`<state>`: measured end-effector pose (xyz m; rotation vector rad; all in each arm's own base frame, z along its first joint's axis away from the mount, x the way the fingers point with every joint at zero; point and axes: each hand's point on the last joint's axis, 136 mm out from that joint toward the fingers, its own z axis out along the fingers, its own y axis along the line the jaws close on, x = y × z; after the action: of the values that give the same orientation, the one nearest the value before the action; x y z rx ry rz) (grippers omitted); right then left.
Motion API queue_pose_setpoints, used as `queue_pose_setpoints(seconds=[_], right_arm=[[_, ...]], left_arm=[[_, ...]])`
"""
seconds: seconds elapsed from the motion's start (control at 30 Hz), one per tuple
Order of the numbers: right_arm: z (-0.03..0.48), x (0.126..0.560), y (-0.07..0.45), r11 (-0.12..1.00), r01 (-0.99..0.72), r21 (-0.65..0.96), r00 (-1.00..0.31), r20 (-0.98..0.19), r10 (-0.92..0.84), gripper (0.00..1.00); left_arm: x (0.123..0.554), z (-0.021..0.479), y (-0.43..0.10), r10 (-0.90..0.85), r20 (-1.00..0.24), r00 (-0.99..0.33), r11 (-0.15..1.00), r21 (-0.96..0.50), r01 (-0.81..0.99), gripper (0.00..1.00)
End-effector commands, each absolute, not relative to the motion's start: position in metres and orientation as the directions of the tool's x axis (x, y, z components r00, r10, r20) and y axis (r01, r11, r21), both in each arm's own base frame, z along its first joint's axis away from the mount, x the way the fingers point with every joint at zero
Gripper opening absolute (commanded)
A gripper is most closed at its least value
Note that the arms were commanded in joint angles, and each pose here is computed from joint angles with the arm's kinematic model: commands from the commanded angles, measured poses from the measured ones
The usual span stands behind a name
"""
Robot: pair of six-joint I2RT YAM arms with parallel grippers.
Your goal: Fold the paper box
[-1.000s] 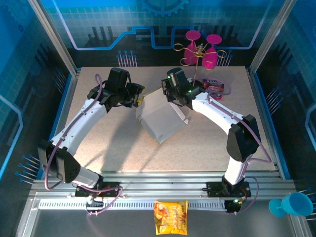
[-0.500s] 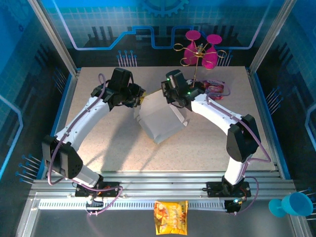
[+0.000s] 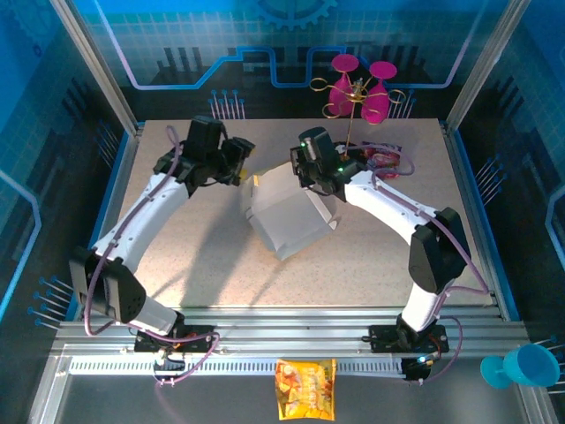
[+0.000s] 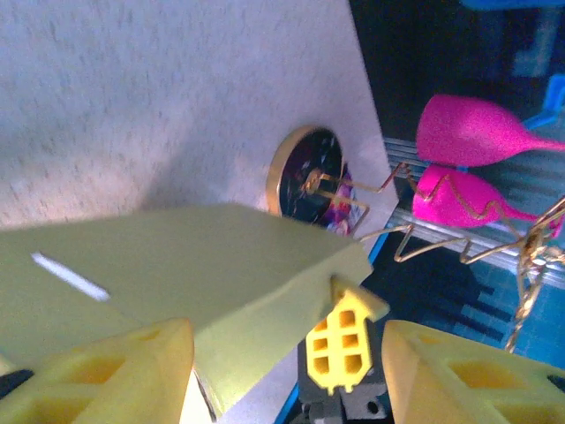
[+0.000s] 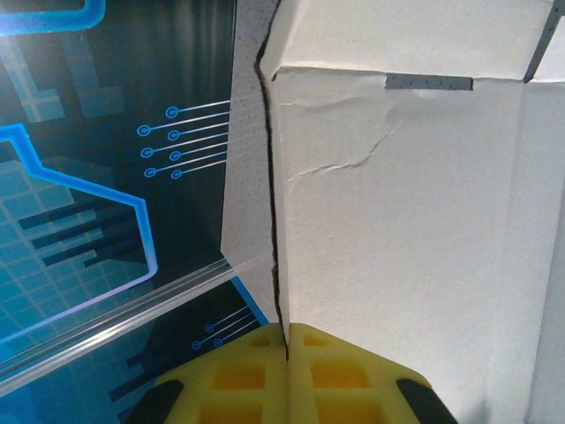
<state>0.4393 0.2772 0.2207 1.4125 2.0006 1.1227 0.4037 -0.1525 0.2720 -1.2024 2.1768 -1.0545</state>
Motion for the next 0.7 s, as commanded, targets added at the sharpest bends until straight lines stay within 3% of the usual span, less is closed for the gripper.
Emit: queue_pose_setpoints(seconds=[0.0,0.07,0.13,0.23,0.33,0.67], right_arm=[[0.251,0.438,0.265,0.091,0.521,0.849,-0.358,0.12,0.926,0.0],[0.258,0.438,0.261,0.079,0.516,0.853,-0.349,0.125,0.929,0.0],[0.263,0.436,0.259,0.072,0.517,0.853,-0.342,0.129,0.931,0.0],[0.268,0.436,0.259,0.058,0.519,0.853,-0.338,0.143,0.93,0.0],[0.268,0.438,0.257,0.047,0.523,0.851,-0.328,0.15,0.933,0.0],[0.266,0.454,0.248,-0.036,0.55,0.834,-0.264,0.214,0.94,0.0]], left_arm=[[0.394,0.31,-0.097,-0.853,-0.169,-0.494,0.401,-0.817,-0.414,0.58],[0.386,0.285,-0.067,-0.875,-0.14,-0.463,0.374,-0.802,-0.466,0.54],[0.379,0.243,-0.048,-0.889,-0.078,-0.451,0.335,-0.782,-0.525,0.41],[0.38,0.187,-0.058,-0.862,0.045,-0.504,0.269,-0.803,-0.531,0.22],[0.388,0.153,-0.084,-0.812,0.145,-0.565,0.182,-0.857,-0.482,0.13],[0.401,0.133,-0.128,-0.717,0.162,-0.678,0.025,-0.966,-0.258,0.24]])
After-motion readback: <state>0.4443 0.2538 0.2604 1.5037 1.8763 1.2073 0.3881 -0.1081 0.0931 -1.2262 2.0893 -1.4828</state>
